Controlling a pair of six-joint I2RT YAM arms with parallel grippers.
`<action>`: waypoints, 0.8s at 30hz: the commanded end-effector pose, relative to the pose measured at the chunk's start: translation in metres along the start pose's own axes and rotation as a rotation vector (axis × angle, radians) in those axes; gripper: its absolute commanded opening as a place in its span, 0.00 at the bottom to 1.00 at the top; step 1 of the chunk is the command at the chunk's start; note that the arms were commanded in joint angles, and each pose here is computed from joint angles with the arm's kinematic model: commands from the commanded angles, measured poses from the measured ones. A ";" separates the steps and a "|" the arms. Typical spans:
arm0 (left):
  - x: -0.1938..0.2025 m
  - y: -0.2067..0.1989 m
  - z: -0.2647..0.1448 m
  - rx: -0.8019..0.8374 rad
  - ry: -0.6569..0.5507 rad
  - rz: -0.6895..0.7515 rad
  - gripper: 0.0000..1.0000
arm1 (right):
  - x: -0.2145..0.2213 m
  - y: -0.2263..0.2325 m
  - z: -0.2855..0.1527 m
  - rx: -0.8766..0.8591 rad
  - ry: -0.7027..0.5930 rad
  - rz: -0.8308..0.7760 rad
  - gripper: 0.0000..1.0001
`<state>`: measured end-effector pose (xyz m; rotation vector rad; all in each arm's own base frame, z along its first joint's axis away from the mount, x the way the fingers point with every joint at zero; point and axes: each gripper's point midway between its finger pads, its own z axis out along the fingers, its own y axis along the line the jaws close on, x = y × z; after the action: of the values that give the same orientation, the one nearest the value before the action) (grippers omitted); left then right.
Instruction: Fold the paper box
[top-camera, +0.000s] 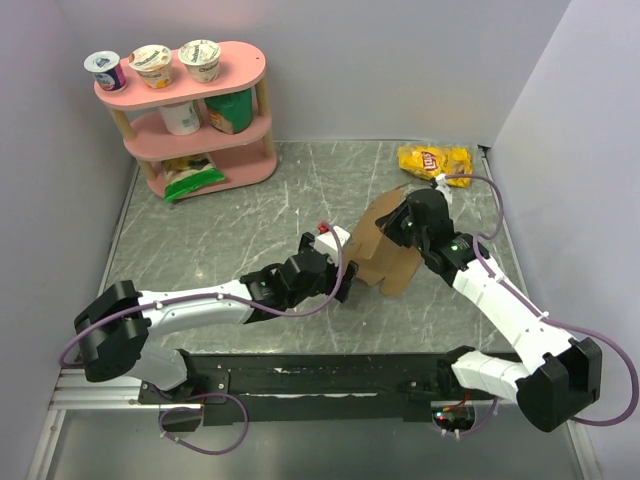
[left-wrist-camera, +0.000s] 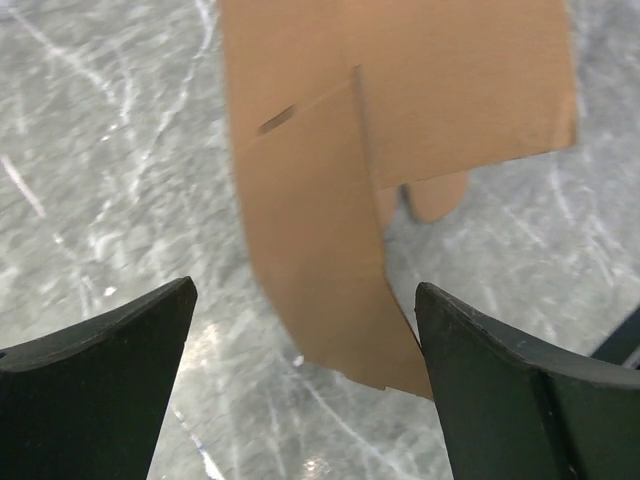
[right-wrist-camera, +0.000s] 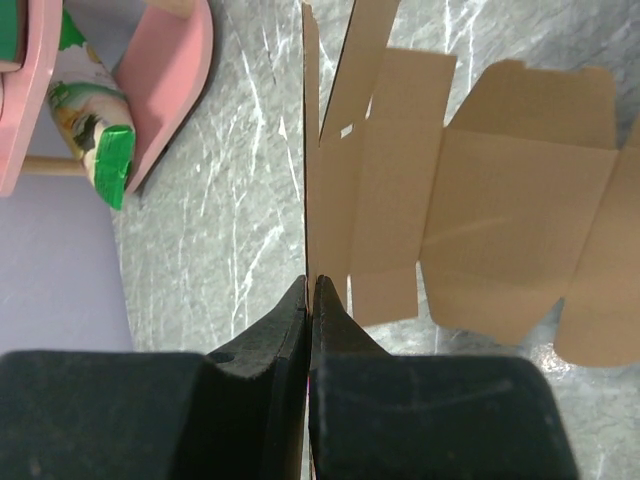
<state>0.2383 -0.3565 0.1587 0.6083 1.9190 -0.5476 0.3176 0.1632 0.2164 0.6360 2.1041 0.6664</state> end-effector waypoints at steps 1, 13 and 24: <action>-0.007 0.028 -0.012 -0.108 -0.031 0.019 0.98 | -0.015 0.019 -0.013 -0.050 -0.037 -0.043 0.00; -0.046 -0.020 -0.055 0.298 -0.155 0.224 0.97 | 0.015 0.011 -0.002 -0.087 0.079 -0.154 0.00; -0.068 -0.029 -0.018 0.291 -0.202 0.330 0.99 | 0.019 0.019 -0.010 -0.142 0.095 -0.127 0.00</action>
<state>0.2209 -0.3591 0.2135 0.9741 1.6229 -0.6536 0.3049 0.1813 0.2031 0.4261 2.2060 0.7137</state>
